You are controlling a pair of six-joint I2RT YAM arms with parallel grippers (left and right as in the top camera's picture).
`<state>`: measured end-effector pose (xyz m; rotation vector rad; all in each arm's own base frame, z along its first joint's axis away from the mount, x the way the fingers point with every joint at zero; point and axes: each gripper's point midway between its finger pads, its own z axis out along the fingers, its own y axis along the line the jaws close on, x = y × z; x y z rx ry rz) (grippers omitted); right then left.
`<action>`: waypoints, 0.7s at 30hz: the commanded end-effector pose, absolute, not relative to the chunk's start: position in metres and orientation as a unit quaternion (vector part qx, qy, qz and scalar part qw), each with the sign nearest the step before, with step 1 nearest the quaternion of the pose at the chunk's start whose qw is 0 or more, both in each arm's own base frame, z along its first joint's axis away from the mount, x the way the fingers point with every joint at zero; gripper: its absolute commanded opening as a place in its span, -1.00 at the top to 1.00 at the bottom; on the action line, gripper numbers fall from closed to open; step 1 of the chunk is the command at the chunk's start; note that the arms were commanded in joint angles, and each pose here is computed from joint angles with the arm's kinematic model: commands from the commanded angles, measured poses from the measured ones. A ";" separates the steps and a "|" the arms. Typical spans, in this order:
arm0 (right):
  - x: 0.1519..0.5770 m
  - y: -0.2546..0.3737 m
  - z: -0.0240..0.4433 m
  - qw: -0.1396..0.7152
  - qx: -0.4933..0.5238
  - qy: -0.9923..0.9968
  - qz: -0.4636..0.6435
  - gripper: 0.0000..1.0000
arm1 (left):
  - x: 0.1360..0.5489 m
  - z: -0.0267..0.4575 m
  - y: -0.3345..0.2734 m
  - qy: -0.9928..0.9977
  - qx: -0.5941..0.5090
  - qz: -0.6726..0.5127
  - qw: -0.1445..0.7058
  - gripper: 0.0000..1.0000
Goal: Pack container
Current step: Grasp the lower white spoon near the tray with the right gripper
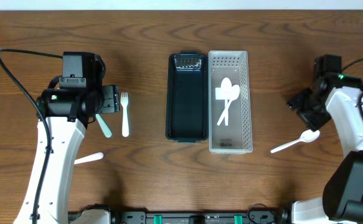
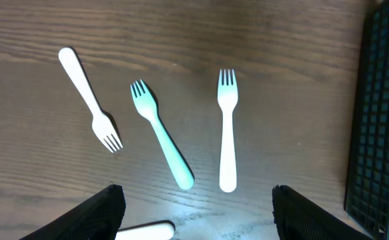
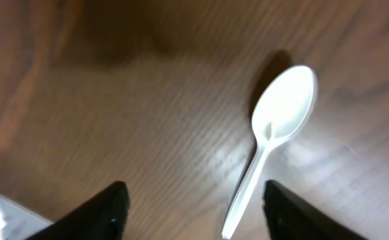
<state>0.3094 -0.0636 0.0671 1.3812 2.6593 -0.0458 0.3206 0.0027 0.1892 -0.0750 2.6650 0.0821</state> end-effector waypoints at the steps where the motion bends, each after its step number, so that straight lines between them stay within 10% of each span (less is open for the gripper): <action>1: 0.297 -0.064 0.047 0.061 0.450 0.891 -0.019 -0.41 | 0.323 0.193 0.006 0.970 -0.034 0.035 0.238 -0.47; 21: 0.264 -0.060 -0.010 0.054 0.451 0.891 -0.025 -0.47 | 0.320 0.192 0.006 0.972 -0.034 0.036 0.231 -0.48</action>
